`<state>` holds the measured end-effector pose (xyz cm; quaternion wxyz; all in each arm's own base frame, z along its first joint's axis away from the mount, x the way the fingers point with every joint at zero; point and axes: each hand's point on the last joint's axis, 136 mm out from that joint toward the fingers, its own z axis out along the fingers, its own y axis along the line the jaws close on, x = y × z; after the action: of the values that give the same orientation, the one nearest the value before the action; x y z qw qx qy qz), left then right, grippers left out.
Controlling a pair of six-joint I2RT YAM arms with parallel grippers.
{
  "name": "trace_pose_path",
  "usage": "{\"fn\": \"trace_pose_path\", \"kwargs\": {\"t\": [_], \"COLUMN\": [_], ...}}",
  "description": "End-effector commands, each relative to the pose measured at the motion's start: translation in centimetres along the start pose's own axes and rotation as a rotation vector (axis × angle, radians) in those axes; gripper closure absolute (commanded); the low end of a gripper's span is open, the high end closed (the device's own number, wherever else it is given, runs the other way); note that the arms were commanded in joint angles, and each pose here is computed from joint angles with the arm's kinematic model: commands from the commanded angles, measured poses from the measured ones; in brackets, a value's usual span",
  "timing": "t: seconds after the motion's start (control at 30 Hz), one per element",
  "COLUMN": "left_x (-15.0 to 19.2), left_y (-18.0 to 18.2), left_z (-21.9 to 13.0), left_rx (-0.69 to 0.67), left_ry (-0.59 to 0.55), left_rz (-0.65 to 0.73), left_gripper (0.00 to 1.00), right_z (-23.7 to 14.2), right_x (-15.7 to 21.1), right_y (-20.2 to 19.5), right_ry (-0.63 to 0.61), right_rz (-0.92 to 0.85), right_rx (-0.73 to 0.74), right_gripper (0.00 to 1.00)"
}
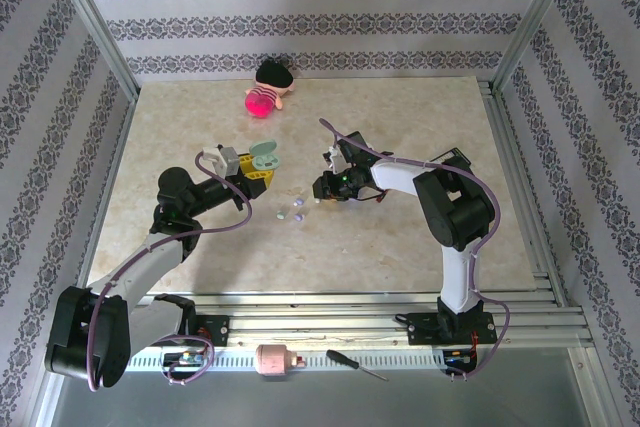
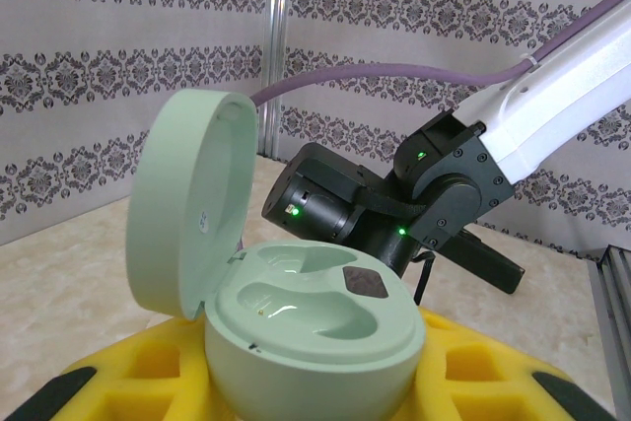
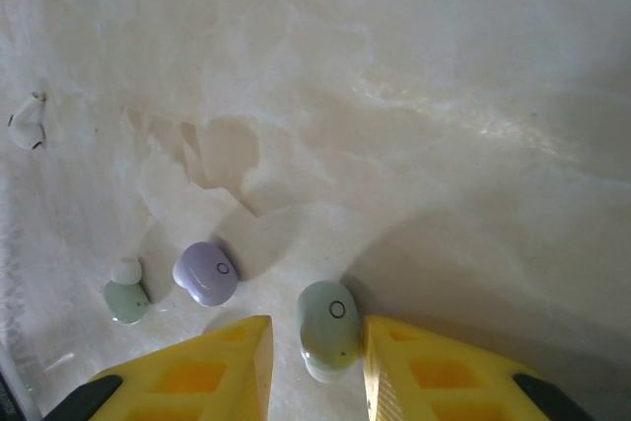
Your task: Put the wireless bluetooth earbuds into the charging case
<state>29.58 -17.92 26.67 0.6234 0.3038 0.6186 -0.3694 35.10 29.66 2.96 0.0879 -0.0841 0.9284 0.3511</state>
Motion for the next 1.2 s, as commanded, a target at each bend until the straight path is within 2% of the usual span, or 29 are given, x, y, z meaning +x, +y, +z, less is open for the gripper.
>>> {"fn": "trace_pose_path", "kwargs": {"t": [0.0, 0.27, 0.53, 0.73, 1.17], "left_x": [-1.6, -1.6, -1.6, -1.5, -1.4], "left_y": [-0.1, -0.1, -0.1, -0.1, 0.1], "left_z": [-0.2, -0.3, -0.3, -0.3, 0.1], "left_rx": [0.005, 0.004, 0.004, 0.004, 0.02], "left_ry": [-0.038, -0.037, -0.039, -0.037, -0.04], "left_rz": [0.058, 0.056, 0.055, 0.056, 0.05], "left_gripper": [0.69, 0.69, 0.69, 0.69, 0.69], "right_z": [0.7, 1.5, 1.9, 0.5, -3.3], "right_x": [0.3, 0.3, 0.1, 0.1, 1.8], "right_y": [0.0, -0.9, -1.7, -1.8, -3.6], "right_ry": [0.021, 0.027, 0.023, -0.022, -0.182], "right_rz": [0.018, 0.026, 0.048, 0.036, 0.083], "right_rx": [-0.034, -0.012, 0.019, 0.062, 0.288], "right_gripper": [0.7, 0.68, 0.74, 0.78, 0.82]}}
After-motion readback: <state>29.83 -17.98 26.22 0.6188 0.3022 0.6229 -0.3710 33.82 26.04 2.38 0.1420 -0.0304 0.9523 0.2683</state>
